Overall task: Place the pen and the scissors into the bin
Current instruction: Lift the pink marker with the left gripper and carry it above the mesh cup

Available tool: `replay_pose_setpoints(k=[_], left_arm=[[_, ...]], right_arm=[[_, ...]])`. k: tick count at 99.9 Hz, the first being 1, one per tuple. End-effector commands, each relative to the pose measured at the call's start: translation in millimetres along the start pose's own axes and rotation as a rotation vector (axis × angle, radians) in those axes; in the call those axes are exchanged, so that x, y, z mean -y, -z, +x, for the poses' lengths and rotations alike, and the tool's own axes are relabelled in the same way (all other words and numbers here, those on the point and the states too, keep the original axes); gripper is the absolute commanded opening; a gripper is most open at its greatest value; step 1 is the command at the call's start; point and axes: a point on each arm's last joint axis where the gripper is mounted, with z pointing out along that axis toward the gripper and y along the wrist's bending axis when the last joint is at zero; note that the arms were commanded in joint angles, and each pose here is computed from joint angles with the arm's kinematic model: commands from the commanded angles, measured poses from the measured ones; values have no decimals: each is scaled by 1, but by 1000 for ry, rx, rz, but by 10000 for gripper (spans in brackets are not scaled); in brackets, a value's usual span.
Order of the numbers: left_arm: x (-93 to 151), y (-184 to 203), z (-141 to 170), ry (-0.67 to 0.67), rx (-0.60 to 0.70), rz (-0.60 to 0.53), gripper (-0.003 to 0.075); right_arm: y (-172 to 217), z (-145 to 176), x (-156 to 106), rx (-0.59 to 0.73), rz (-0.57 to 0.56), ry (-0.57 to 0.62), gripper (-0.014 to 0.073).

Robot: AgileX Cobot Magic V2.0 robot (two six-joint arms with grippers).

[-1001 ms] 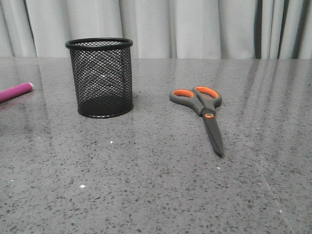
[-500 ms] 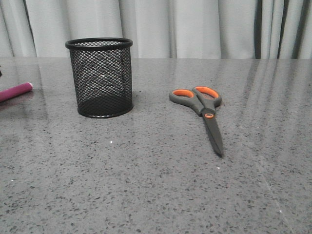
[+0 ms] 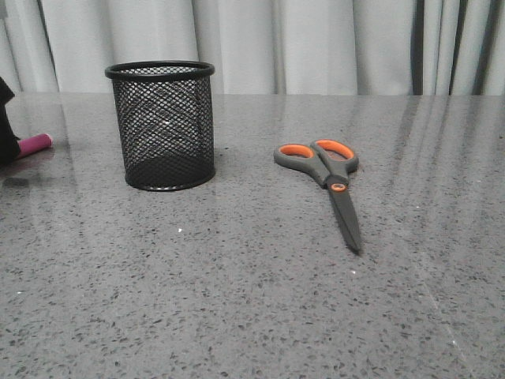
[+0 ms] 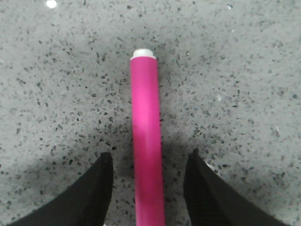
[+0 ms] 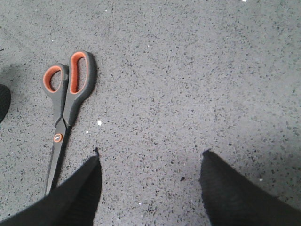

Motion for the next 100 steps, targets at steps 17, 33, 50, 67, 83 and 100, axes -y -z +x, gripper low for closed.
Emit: replay_pose_setpoints(k=[17, 33, 50, 67, 83, 100], left_arm=[[-1, 14, -13, 0, 98, -21, 316], [-1, 11, -12, -3, 72, -7, 223], [1, 9, -10, 9, 51, 16, 5], [5, 30, -13, 14, 118, 14, -22], [15, 80, -17, 19, 307, -11, -22], [35, 139, -18, 3, 582, 48, -22]], right_arm=[[6, -13, -4, 79, -7, 18, 412], [6, -13, -4, 79, -7, 18, 412], [6, -13, -4, 79, -7, 18, 412], [6, -13, -4, 79, -7, 18, 412], [6, -14, -4, 83, -6, 18, 412], [6, -14, -4, 84, -6, 18, 412]])
